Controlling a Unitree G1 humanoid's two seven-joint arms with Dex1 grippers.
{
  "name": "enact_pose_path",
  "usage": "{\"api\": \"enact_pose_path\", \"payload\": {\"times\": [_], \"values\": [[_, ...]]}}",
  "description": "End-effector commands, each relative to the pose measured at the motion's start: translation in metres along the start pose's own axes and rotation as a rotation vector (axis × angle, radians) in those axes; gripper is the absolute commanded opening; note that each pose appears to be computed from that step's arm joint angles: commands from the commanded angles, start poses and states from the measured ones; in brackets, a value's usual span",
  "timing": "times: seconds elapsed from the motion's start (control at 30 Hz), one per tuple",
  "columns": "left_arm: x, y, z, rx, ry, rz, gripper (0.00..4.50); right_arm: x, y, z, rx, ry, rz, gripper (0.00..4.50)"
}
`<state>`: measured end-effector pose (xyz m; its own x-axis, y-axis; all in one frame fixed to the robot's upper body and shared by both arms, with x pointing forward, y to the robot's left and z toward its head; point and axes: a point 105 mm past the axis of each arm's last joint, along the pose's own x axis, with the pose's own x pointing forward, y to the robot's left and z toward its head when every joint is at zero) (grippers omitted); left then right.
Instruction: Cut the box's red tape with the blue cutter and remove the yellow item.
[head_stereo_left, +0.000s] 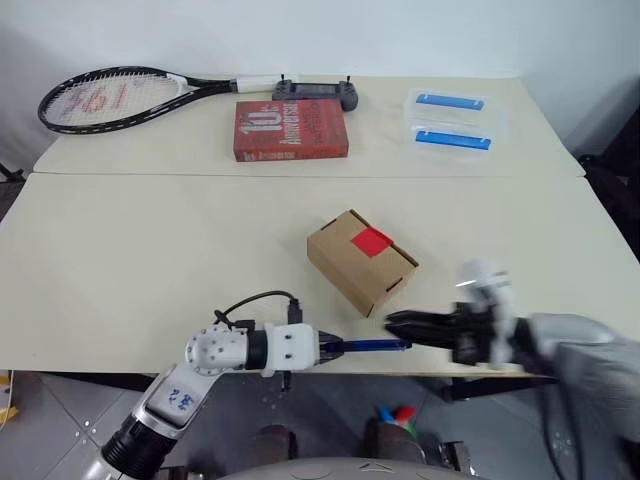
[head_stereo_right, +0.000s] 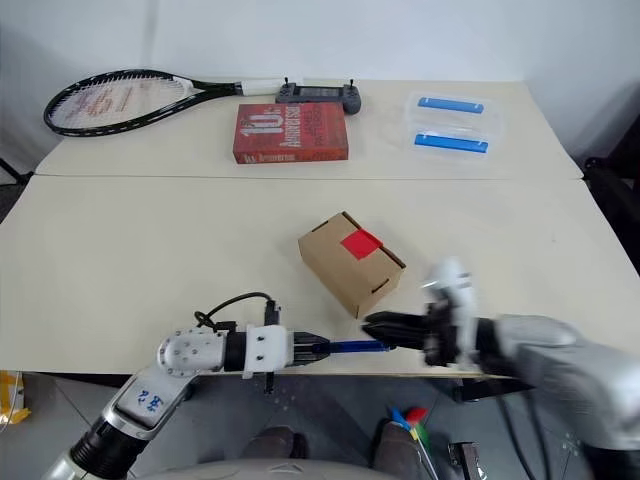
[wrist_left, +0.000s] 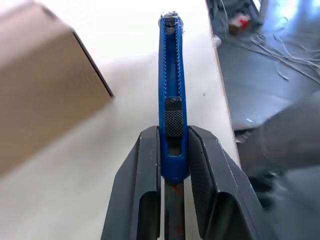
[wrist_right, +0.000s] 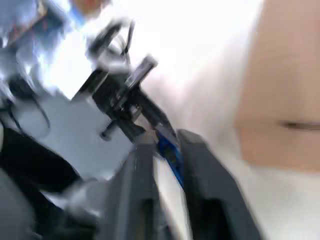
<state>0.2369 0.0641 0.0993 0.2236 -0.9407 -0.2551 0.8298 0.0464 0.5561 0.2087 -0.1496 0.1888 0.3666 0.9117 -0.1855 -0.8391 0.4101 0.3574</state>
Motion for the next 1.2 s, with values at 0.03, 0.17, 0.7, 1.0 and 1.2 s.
{"api": "enact_pose_path", "payload": {"times": [0.03, 0.17, 0.7, 1.0, 1.2], "values": [[-0.005, 0.009, 0.021, 0.172, -0.118, 0.028, 0.44, -0.016, 0.021, 0.003, 0.16, 0.042, 0.002, 2.32], [-0.001, 0.024, 0.031, 0.264, -0.171, 0.071, 0.44, -0.024, 0.015, 0.007, 0.295, 0.074, -0.081, 3.62], [0.013, 0.032, 0.039, 0.273, -0.219, 0.11, 0.44, 0.014, -0.006, 0.005, 0.354, -0.057, -0.154, 4.46], [0.016, 0.033, 0.041, 0.28, -0.219, 0.115, 0.44, 0.022, -0.004, -0.003, 0.383, -0.003, -0.102, 4.46], [0.017, 0.032, 0.042, 0.284, -0.222, 0.109, 0.44, 0.026, -0.005, -0.008, 0.404, 0.019, -0.098, 4.09]]}}
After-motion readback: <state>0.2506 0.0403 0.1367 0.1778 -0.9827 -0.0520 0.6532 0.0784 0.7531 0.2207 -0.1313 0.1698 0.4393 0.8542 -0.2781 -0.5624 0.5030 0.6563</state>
